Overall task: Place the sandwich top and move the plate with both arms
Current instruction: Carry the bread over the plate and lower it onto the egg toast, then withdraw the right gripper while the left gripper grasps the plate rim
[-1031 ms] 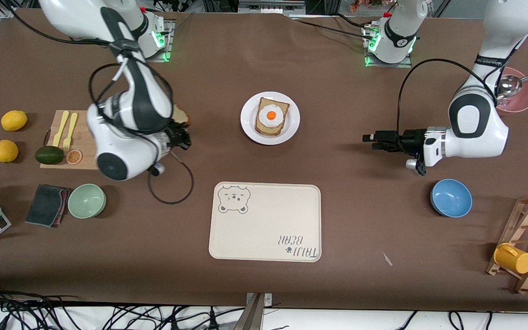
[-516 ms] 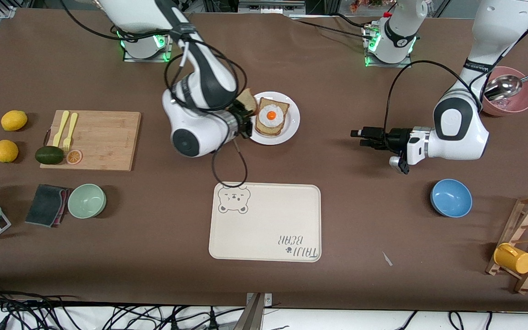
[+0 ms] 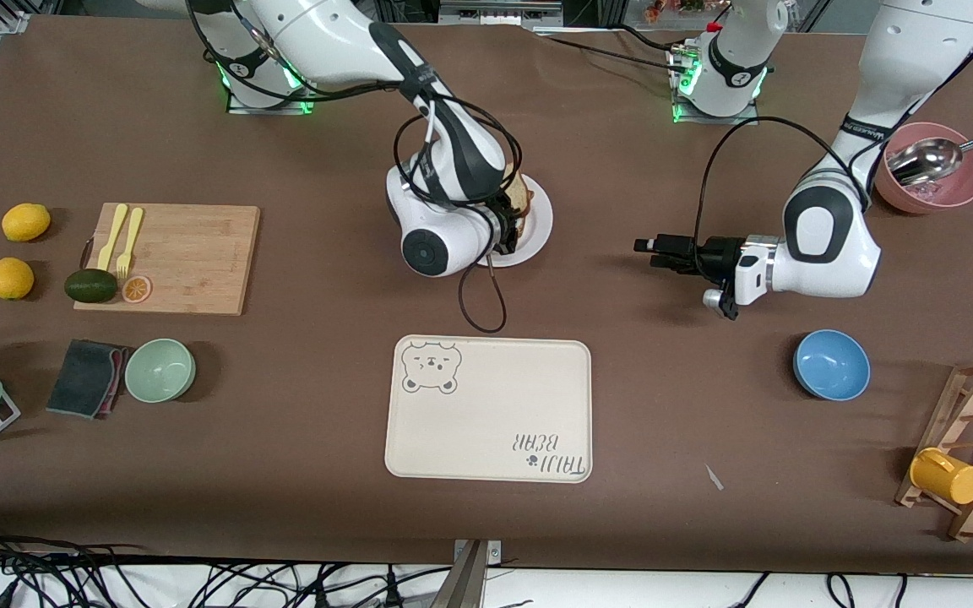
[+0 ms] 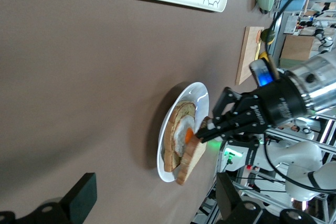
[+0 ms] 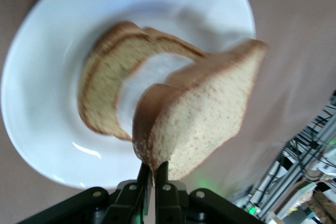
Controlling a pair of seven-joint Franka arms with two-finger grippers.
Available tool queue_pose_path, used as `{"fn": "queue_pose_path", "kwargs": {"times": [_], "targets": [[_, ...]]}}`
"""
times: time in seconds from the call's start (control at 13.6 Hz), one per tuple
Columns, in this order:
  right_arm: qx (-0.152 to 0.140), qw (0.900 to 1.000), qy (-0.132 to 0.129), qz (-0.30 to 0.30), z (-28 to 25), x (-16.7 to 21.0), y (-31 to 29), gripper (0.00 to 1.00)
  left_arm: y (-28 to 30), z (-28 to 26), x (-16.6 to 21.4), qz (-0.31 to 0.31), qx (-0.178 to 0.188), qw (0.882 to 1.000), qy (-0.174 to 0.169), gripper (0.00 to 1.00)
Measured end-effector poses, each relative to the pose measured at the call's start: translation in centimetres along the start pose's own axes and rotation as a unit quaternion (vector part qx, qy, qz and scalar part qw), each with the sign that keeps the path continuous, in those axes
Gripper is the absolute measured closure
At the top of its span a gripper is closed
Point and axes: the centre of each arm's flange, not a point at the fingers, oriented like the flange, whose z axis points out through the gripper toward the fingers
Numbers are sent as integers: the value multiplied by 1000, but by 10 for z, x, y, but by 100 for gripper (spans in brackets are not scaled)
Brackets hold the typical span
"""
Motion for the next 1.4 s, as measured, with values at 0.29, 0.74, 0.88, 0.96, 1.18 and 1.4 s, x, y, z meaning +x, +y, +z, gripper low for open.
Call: {"fn": "queue_pose_path", "kwargs": {"times": [0.29, 0.74, 0.88, 0.96, 1.18, 1.4], "targets": [[15, 1000, 8, 3, 5, 8, -13, 76, -9, 25, -7, 21, -31, 999, 26, 0], [88, 994, 46, -35, -64, -7, -23, 14, -6, 76, -17, 60, -14, 998, 30, 0], [113, 992, 48, -30, -103, 0, -24, 0, -5, 88, -22, 62, -5, 998, 22, 0], [122, 990, 55, -33, -122, 4, -23, 0, -7, 92, -25, 60, -3, 998, 18, 0], [133, 984, 96, -67, -179, 22, -12, 0, -14, 107, -37, 52, 0, 999, 2, 1], [146, 974, 126, -123, -243, 57, -6, 0, -26, 129, -44, 53, -12, 998, -11, 1]]}}
